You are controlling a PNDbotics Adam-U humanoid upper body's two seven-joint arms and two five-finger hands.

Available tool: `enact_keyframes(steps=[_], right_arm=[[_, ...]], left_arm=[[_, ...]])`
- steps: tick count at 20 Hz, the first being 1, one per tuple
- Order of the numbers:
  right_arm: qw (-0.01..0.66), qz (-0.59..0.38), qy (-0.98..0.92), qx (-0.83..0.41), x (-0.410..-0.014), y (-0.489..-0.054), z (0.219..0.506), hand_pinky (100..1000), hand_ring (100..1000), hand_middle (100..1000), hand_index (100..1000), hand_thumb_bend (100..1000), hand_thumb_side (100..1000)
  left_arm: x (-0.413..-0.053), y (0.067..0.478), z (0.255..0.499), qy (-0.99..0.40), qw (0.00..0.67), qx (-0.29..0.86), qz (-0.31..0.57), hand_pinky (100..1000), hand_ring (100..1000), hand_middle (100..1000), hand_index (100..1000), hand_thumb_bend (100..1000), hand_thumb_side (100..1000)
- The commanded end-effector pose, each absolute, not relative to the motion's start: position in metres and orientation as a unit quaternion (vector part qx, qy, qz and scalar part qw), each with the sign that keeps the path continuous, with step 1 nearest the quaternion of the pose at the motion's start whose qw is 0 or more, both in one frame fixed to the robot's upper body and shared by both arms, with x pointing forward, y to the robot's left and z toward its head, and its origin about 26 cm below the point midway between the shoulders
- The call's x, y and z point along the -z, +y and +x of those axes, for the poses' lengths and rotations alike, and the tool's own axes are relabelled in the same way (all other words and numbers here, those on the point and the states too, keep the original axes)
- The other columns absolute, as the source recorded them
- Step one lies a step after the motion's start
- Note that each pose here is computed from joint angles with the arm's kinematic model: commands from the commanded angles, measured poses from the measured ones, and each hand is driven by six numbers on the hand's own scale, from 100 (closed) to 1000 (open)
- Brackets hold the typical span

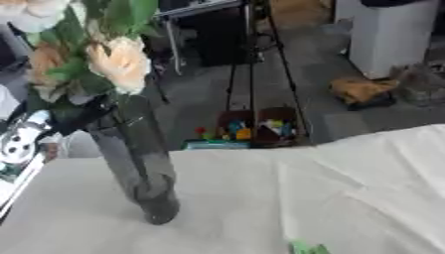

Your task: Arrange flowers into the vase.

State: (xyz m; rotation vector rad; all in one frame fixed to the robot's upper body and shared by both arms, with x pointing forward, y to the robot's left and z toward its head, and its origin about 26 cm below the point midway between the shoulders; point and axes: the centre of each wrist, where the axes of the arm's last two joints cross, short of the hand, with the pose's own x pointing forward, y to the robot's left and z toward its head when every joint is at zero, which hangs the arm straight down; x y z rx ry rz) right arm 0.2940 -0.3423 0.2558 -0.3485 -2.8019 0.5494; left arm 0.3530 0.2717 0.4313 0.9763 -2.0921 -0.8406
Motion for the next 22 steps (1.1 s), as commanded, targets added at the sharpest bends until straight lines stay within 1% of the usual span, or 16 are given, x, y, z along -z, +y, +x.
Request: enact_keyframes(steps=[1, 4, 7, 22], right_arm=[[0.139, -0.106, -0.969, -0.174, -0.249, -0.335, 0.298, 623, 850, 448, 797, 100, 872], [0.140, -0.106, -0.969, -0.173, -0.248, -0.335, 0.298, 624, 850, 447, 797, 100, 873], [0.142, -0.106, -0.969, -0.173, -0.248, -0.335, 0.297, 624, 850, 448, 797, 100, 873], [0.149, -0.103, -0.968, -0.172, -0.247, -0.334, 0.296, 624, 850, 450, 797, 100, 875]], left_arm=[[-0.446, 0.282, 0.344, -0.799, 0.330, 0.319, 0.388, 960, 1000, 1000, 1000, 483, 1000], [-0.446, 0.283, 0.346, -0.797, 0.339, 0.326, 0.380, 963, 1000, 1000, 1000, 450, 1000], [-0.447, 0.285, 0.346, -0.796, 0.345, 0.329, 0.373, 968, 1000, 1000, 1000, 441, 1000], [-0.449, 0.305, 0.349, -0.746, 0.403, 0.380, 0.370, 1000, 1000, 1000, 1000, 464, 1000]])
